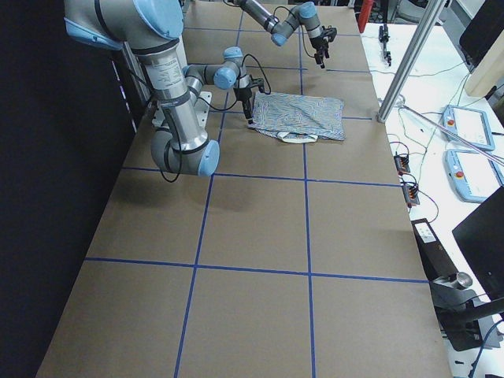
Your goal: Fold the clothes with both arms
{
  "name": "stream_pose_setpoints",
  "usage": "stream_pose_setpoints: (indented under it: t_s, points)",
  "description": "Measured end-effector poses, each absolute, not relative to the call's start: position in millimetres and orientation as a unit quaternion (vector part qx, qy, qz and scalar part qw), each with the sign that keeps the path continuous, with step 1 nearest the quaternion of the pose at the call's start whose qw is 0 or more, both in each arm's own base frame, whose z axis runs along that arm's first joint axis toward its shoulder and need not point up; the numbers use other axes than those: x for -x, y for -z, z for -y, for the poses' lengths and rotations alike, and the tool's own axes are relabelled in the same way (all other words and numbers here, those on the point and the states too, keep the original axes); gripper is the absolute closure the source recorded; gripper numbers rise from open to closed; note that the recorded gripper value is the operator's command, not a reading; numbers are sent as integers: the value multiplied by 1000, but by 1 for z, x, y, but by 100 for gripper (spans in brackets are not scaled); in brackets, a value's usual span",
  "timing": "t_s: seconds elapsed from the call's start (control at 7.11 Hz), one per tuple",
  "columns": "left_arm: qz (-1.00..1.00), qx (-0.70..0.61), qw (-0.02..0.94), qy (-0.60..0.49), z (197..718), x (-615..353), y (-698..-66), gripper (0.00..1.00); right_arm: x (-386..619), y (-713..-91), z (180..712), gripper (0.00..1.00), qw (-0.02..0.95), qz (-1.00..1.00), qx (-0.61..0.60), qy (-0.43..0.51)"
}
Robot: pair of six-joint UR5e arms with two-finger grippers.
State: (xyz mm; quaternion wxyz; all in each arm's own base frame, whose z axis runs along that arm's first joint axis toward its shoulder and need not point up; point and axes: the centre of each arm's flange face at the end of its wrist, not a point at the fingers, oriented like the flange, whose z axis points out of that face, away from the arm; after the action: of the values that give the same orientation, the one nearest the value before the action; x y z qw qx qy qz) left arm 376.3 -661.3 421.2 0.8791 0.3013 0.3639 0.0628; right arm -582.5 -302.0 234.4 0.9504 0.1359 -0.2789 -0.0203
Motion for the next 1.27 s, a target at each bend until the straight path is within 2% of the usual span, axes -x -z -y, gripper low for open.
stream_pose_setpoints:
  t_s: [0.14,0.42,1.13,1.27]
  points:
    - [-366,-301,879,-61,661,-377,-420,0,587,-237,297,75,951,275,-136,29]
    - [-367,-301,878,-61,660,-379,-419,0,594,-245,298,100,953,263,-141,46]
    - [-368,-300,878,-61,659,-380,-419,0,570,-264,306,98,955,256,-146,38]
    - [-368,-300,878,-61,659,-380,-419,0,561,-278,291,46,955,256,-146,32]
